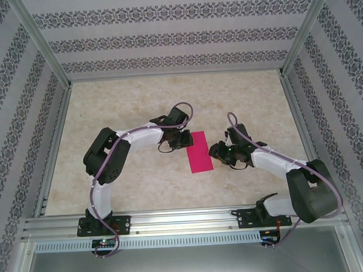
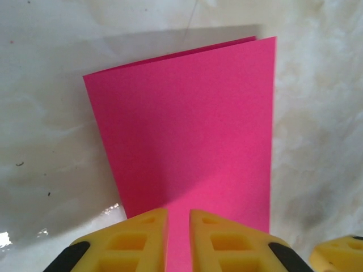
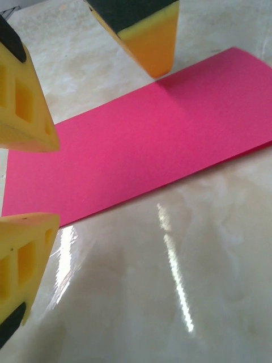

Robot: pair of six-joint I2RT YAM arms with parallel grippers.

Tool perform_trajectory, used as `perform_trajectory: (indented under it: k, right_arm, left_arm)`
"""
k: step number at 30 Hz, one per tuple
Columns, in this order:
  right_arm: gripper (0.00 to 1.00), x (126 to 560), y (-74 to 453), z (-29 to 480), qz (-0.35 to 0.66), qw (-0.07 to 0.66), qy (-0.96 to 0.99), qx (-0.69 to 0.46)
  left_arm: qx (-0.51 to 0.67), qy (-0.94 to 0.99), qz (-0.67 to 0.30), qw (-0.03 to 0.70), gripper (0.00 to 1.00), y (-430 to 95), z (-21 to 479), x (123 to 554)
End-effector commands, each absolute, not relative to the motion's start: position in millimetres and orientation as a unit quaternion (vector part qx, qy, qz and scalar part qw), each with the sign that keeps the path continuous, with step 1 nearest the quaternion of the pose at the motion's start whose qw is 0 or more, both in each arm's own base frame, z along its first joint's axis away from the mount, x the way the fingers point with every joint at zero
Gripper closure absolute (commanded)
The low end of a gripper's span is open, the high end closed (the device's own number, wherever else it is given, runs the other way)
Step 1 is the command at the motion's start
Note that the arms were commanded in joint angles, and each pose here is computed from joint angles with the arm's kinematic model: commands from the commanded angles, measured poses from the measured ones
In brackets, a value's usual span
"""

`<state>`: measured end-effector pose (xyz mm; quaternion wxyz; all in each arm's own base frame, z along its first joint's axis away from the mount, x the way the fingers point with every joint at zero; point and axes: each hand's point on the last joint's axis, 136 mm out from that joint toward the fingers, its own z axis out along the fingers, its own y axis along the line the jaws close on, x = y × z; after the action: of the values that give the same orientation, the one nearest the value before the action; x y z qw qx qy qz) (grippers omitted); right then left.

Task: Fold a paper plane with a square sheet of paper (pick it up from the middle)
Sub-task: Third fold the triangle at the center of the table.

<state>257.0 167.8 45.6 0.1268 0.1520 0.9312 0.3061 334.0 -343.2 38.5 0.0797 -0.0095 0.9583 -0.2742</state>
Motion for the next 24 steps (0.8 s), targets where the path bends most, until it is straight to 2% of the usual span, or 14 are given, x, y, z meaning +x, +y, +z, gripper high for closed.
perform_trajectory:
  k: [1,12,24]
  right_arm:
    - [0.65,253.1,164.2,41.9,0.298,0.128,0.935,0.142]
    - [0.62,257.4,177.3,31.8,0.309,0.104,0.937,0.125]
    - [0.62,264.7,196.2,33.5,0.346,0.095,0.926,0.116]
  left_arm:
    - [0.008,0.962,-0.26,0.08,0.81,-345.9,35.7,332.9]
    - [0.003,0.971,-0.231,0.062,0.82,-332.8,7.3,323.1]
    - [0.009,0.972,-0.226,0.061,0.82,-329.6,5.1,320.6]
